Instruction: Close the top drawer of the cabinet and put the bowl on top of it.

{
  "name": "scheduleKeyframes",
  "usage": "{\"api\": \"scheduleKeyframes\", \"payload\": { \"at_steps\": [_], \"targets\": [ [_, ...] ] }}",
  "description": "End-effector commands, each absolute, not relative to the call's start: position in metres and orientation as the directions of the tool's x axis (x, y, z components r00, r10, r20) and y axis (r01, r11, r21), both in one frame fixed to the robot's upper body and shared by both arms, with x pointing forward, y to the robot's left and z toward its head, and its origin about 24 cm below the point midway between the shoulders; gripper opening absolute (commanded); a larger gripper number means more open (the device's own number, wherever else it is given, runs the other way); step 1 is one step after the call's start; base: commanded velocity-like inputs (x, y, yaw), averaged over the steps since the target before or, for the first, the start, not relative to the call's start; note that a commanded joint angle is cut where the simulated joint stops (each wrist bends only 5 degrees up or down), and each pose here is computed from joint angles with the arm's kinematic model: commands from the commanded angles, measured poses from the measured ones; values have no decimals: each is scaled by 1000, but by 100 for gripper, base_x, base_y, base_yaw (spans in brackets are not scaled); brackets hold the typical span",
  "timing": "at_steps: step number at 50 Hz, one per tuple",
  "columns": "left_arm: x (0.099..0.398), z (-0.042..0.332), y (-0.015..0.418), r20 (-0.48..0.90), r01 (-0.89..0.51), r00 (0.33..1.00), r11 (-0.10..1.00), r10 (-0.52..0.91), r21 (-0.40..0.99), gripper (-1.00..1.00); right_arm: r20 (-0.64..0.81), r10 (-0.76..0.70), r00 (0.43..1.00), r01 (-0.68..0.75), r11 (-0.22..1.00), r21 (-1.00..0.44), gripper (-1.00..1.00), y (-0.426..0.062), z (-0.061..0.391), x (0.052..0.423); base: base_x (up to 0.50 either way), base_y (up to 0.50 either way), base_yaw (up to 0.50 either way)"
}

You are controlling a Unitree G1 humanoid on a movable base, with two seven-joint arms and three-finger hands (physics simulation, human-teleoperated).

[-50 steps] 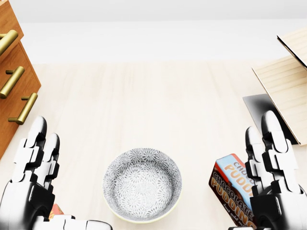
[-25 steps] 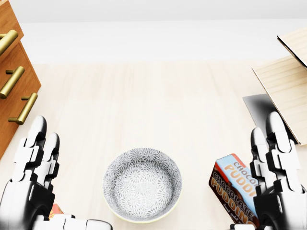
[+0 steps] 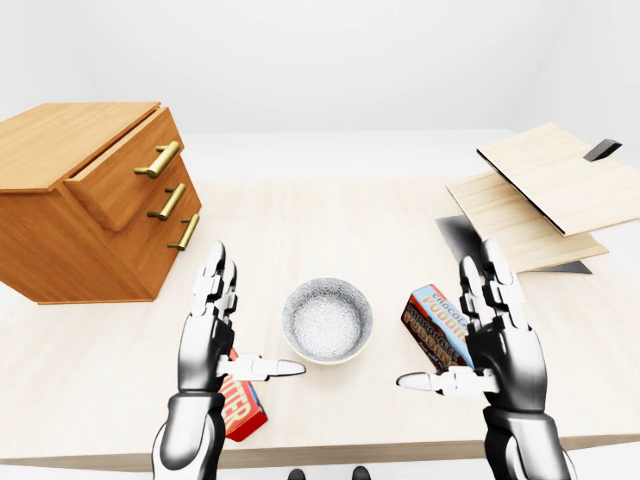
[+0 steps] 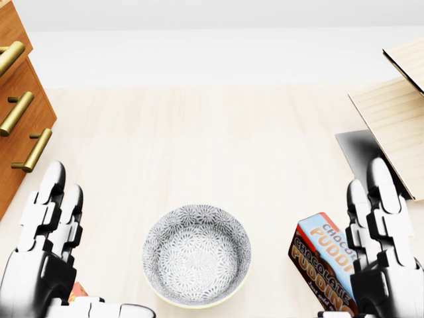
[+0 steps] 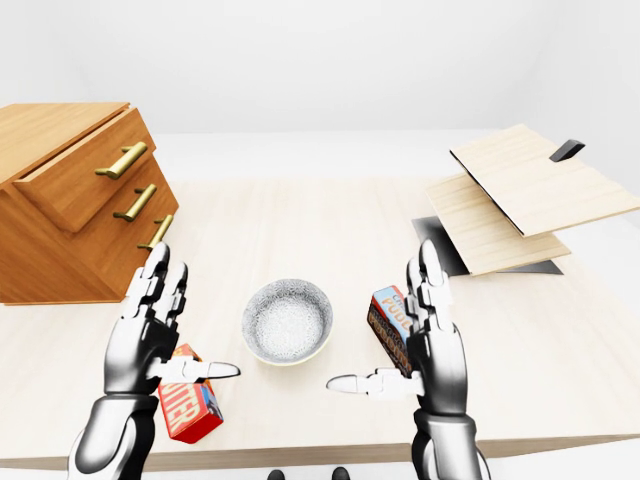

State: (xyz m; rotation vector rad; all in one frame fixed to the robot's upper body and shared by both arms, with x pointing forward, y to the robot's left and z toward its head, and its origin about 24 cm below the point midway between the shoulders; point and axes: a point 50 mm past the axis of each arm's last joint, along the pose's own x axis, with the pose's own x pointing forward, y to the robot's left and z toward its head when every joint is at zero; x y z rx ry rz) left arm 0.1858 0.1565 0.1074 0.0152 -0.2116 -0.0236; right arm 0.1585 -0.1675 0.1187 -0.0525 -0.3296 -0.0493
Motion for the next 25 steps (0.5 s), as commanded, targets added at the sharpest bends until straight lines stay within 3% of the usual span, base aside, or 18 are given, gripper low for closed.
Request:
{"api": "scheduleKeyframes", "payload": {
  "at_steps": [1,25],
  "targets": [
    [185,108,157,209,22,978,1000,-25,18,100,321,-42,946,59,997,-44,100,-167,118,158,0,0,0],
    [185,109,157,217,20,976,1000,-24,17,100,321,-36,946,53,998,-45,100,-167,119,157,0,15,0]
  ]
}}
